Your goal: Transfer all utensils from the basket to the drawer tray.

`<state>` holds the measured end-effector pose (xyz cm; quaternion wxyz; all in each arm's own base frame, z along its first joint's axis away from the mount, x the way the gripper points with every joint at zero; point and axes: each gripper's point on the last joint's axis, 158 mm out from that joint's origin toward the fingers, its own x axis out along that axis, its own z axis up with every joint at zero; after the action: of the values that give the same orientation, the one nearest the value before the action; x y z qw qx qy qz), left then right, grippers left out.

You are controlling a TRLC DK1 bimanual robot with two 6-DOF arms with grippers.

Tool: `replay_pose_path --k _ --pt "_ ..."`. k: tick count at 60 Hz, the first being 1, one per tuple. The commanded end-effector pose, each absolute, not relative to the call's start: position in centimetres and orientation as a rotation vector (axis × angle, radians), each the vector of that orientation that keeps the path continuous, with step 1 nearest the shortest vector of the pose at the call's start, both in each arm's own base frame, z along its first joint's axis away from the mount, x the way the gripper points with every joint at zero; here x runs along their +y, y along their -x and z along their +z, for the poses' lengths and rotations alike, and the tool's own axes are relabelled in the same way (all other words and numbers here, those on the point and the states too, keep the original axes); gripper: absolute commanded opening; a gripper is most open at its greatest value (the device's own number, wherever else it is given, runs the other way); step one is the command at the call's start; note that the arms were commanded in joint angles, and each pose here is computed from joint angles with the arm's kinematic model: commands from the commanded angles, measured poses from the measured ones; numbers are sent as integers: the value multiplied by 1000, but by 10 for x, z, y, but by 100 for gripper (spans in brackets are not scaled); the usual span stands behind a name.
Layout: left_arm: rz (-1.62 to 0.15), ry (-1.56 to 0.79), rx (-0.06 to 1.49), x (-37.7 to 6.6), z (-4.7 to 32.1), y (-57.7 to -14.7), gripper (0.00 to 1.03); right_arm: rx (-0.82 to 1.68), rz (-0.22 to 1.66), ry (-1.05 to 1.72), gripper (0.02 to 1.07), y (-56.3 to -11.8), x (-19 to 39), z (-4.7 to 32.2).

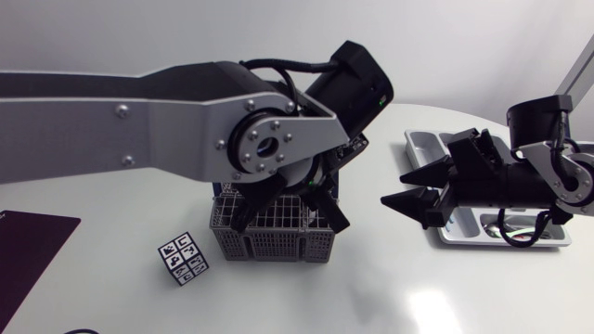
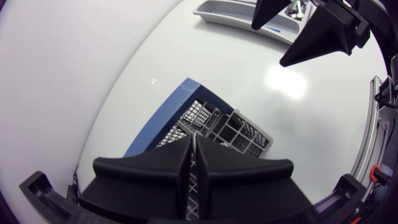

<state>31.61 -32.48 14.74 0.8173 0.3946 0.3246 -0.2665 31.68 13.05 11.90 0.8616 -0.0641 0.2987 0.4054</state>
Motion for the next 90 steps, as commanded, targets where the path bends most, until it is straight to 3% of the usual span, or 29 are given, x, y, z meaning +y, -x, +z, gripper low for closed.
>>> replay_pose_path --k 1,16,28,56,71,90 --pt "-577 -910 673 -319 150 -305 3 619 863 134 103 -311 140 124" --pt "-537 -987 609 -311 166 -301 4 608 781 431 103 -311 150 108" --pt "-538 -972 572 -308 184 -300 4 621 712 447 103 -317 147 106" --pt "-556 -787 523 -306 230 -300 4 466 766 416 103 -290 175 163" --pt "-678 -582 677 -319 219 -297 4 393 834 429 103 -269 199 179" --pt "-764 -461 788 -341 206 -295 4 364 859 449 66 -265 223 179"
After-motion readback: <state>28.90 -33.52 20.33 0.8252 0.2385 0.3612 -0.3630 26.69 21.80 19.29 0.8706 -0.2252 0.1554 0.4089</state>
